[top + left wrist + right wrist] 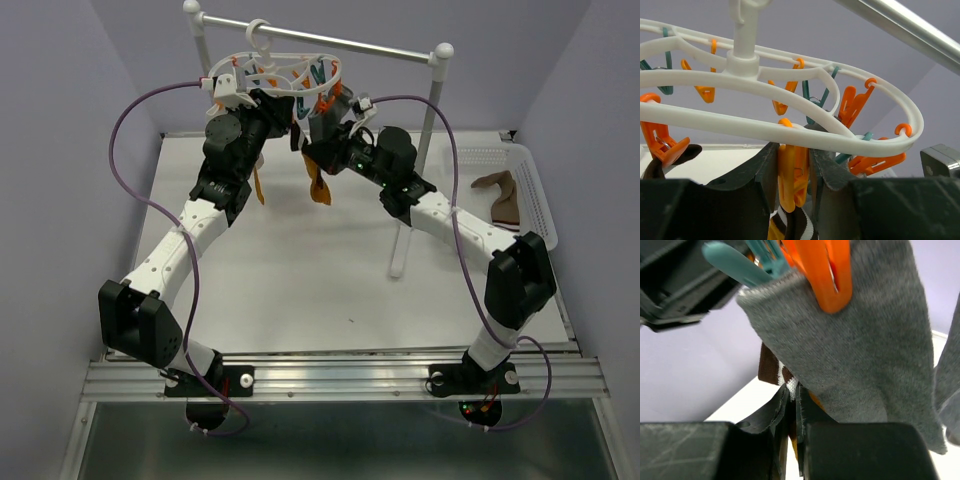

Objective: Clip the socks to the hanger

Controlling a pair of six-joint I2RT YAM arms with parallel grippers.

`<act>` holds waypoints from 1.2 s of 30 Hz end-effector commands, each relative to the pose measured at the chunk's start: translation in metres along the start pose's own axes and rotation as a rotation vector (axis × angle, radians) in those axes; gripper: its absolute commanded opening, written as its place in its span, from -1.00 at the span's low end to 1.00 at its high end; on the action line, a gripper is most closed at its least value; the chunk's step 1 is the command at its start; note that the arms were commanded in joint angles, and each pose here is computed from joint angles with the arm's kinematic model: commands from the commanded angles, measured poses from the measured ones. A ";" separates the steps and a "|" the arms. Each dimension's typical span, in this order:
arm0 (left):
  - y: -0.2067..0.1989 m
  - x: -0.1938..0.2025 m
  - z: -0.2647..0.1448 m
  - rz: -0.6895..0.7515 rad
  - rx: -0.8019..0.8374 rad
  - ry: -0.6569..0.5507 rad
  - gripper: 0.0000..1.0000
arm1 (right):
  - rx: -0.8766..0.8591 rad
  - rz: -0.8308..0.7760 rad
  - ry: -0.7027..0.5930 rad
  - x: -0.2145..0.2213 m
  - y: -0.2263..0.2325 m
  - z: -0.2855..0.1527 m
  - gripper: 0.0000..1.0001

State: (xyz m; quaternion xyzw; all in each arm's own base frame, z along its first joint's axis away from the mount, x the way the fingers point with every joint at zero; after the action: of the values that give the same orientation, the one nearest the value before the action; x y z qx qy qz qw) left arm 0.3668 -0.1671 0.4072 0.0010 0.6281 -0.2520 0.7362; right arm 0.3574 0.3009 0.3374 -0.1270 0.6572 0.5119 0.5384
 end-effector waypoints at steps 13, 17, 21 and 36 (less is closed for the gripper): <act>-0.012 -0.039 0.002 -0.020 0.039 -0.129 -1.00 | -0.178 0.061 -0.102 -0.033 0.008 0.008 -0.89; -0.012 -0.040 0.001 -0.023 0.040 -0.134 -1.00 | -0.257 0.141 -0.108 -0.036 0.002 0.002 -0.89; -0.012 -0.039 0.002 -0.024 0.041 -0.137 -1.00 | -0.431 0.165 -0.109 -0.039 0.007 -0.007 -0.90; -0.014 -0.040 0.002 -0.087 0.060 -0.161 -1.00 | -0.529 0.310 -0.013 -0.026 -0.012 -0.003 -0.91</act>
State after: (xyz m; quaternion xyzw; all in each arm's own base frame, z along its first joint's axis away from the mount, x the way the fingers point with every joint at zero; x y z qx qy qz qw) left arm 0.3662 -0.1685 0.4173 -0.0178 0.6103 -0.2778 0.7416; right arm 0.3781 0.2854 0.3323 -0.1338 0.5462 0.7248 0.3981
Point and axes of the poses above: each gripper's point midway between its finger pads, its own z axis out along the fingers, its own y axis along the line the jaws close on, x = y × z, the point moved 9 cm from there along -z, back along the fingers, and after that the axes turned 10 degrees about z, right-handed, at the moved point
